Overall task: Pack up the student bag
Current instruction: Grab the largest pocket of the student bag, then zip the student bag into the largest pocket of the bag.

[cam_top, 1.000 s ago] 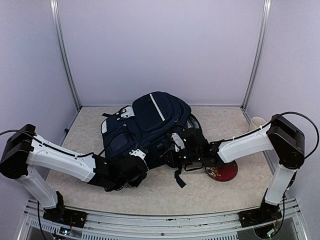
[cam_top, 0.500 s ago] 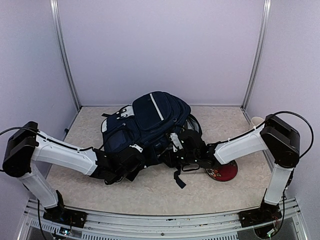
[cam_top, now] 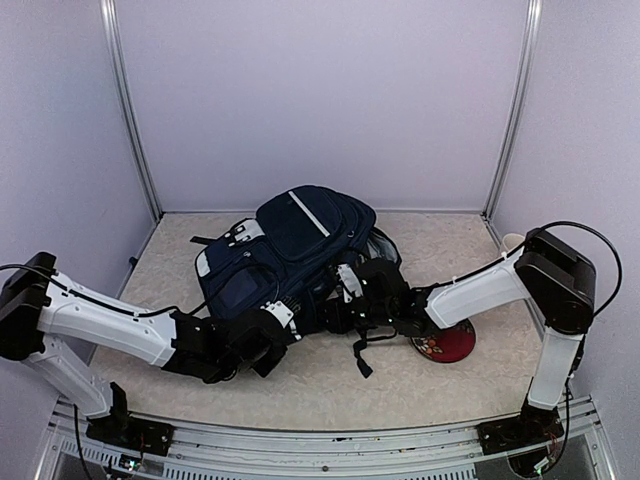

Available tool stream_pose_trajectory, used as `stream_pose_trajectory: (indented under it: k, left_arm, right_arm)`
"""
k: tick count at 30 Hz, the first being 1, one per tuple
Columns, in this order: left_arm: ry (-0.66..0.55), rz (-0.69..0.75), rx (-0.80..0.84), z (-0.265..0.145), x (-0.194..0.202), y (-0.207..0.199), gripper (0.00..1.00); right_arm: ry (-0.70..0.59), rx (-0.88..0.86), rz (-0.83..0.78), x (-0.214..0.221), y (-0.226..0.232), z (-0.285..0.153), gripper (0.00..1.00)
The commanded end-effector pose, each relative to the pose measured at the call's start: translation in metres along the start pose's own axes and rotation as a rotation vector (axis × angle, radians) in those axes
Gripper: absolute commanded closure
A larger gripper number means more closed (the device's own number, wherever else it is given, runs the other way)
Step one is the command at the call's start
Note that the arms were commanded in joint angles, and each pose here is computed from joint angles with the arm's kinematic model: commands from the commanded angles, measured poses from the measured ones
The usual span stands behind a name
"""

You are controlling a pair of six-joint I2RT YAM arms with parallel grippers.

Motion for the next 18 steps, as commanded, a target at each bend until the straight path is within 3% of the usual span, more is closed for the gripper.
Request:
stream_pose_trajectory:
  k: [1, 3, 6, 13, 18]
  left_arm:
    - [-0.157, -0.041, 0.122, -0.014, -0.042, -0.019, 1.0]
    - [-0.151, -0.045, 0.111, -0.014, -0.043, -0.018, 1.0]
    - [-0.113, -0.056, 0.083, -0.011, -0.035, -0.01, 1.0]
    - [-0.086, -0.079, 0.076, -0.012, -0.02, -0.002, 1.0]
    - [-0.095, -0.076, 0.08, -0.013, -0.022, -0.001, 1.0]
  right_arm:
    - [-0.048, 0.085, 0.028, -0.005, -0.003, 0.009, 0.73]
    - [-0.054, 0.212, 0.056, -0.003, -0.019, 0.006, 0.88]
    - [-0.092, 0.339, 0.07, -0.005, -0.035, -0.01, 0.96]
    - [-0.181, 0.492, 0.106, -0.024, -0.069, -0.069, 0.95]
    - [-0.168, 0.397, 0.016, -0.031, -0.06, -0.089, 0.86]
Point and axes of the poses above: each gripper's point midway between its finger pads, its own z axis out along the fingers, its own y axis along the line the jaws close on, x = y × z, the point moved 7 cm from there along -z, back along the fingers, and after that the axes turned 13 degrees about z, right-handed, at the moved point
